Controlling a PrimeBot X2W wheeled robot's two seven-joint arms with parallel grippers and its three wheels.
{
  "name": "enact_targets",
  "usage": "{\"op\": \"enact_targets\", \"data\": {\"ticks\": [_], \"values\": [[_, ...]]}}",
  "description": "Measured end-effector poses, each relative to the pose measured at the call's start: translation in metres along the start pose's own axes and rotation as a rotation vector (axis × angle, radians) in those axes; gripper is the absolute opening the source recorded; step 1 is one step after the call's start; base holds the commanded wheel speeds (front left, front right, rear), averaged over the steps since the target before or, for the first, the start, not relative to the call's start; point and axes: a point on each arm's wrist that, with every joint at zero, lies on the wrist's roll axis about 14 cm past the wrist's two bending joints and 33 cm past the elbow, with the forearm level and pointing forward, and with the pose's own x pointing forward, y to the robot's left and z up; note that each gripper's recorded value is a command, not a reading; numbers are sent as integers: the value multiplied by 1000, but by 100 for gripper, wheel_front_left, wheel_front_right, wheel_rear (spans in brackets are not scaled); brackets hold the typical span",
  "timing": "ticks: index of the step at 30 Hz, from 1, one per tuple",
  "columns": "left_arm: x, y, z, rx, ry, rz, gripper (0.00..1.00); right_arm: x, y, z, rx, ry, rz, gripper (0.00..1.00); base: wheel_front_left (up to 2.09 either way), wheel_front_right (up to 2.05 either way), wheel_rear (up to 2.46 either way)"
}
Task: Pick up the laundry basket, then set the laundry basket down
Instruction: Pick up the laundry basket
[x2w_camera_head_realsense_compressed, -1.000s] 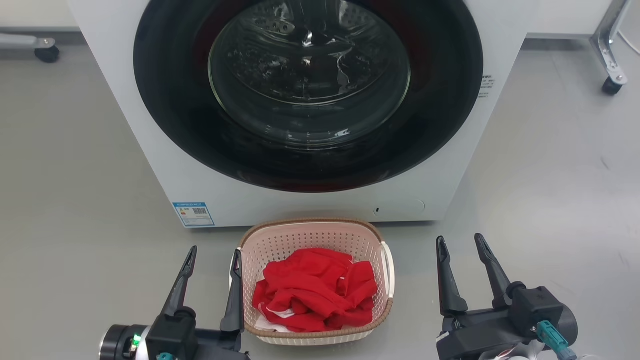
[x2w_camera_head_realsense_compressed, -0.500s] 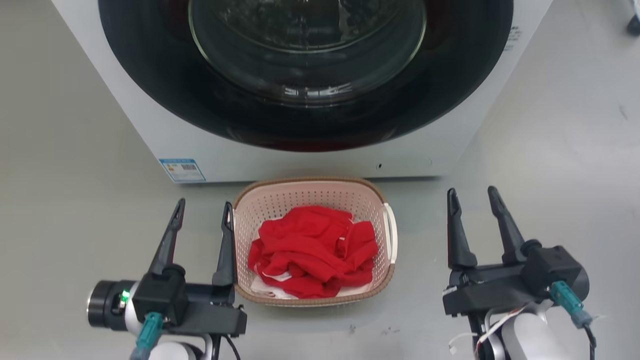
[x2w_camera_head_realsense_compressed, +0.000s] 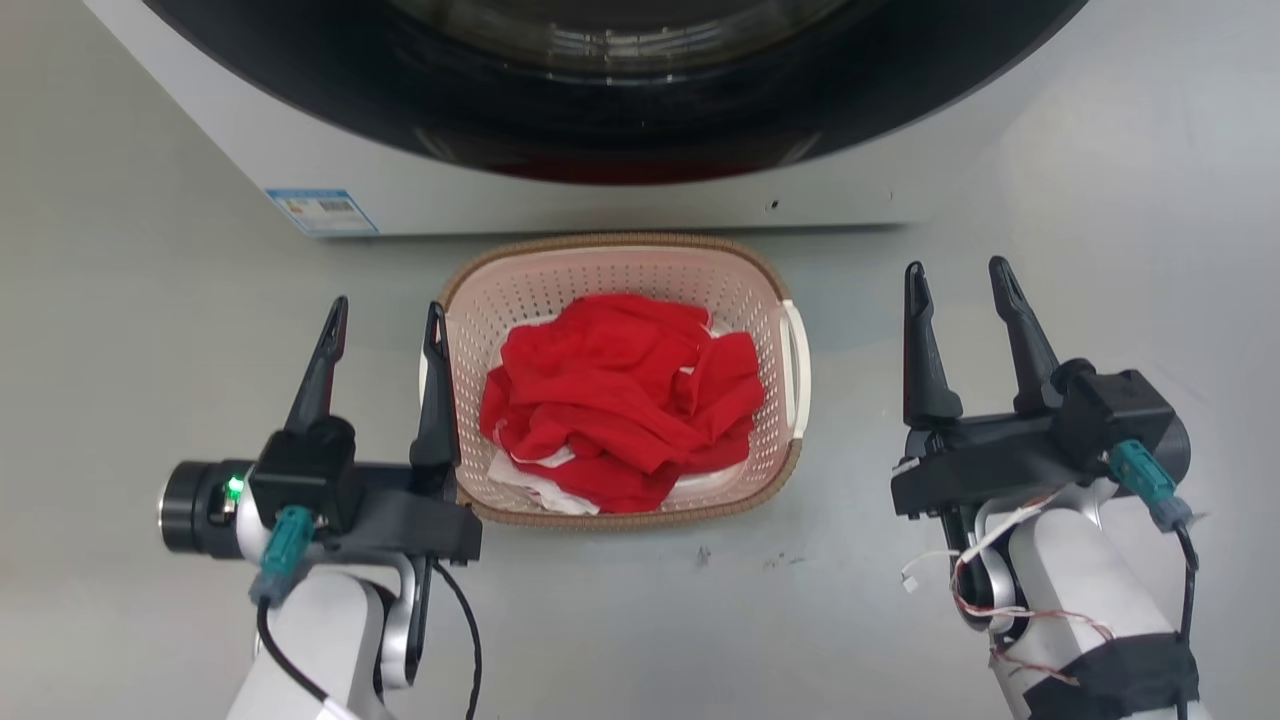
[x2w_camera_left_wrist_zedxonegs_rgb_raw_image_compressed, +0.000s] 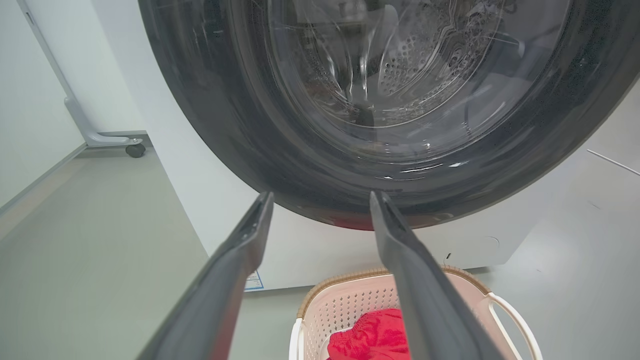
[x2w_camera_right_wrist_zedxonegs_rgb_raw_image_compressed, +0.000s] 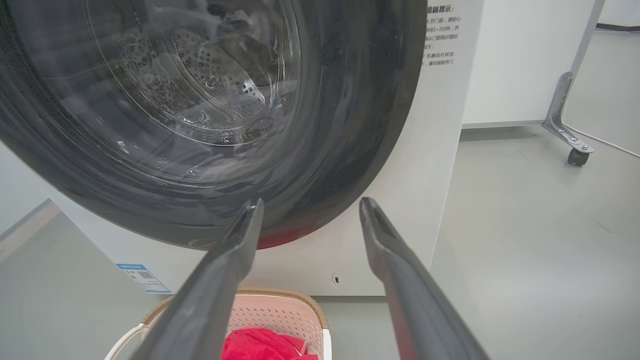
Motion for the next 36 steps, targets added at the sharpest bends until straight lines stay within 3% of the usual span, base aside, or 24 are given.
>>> {"op": "enact_targets", "data": {"ticks": [24, 36], "values": [[62, 20, -154, -10, 346, 34, 100, 71, -23, -147, -13, 276, 9, 100, 0, 0, 0], [47, 36, -233, -11, 545, 64, 100, 61, -17, -231, -17, 456, 47, 100, 0, 0, 0]]}}
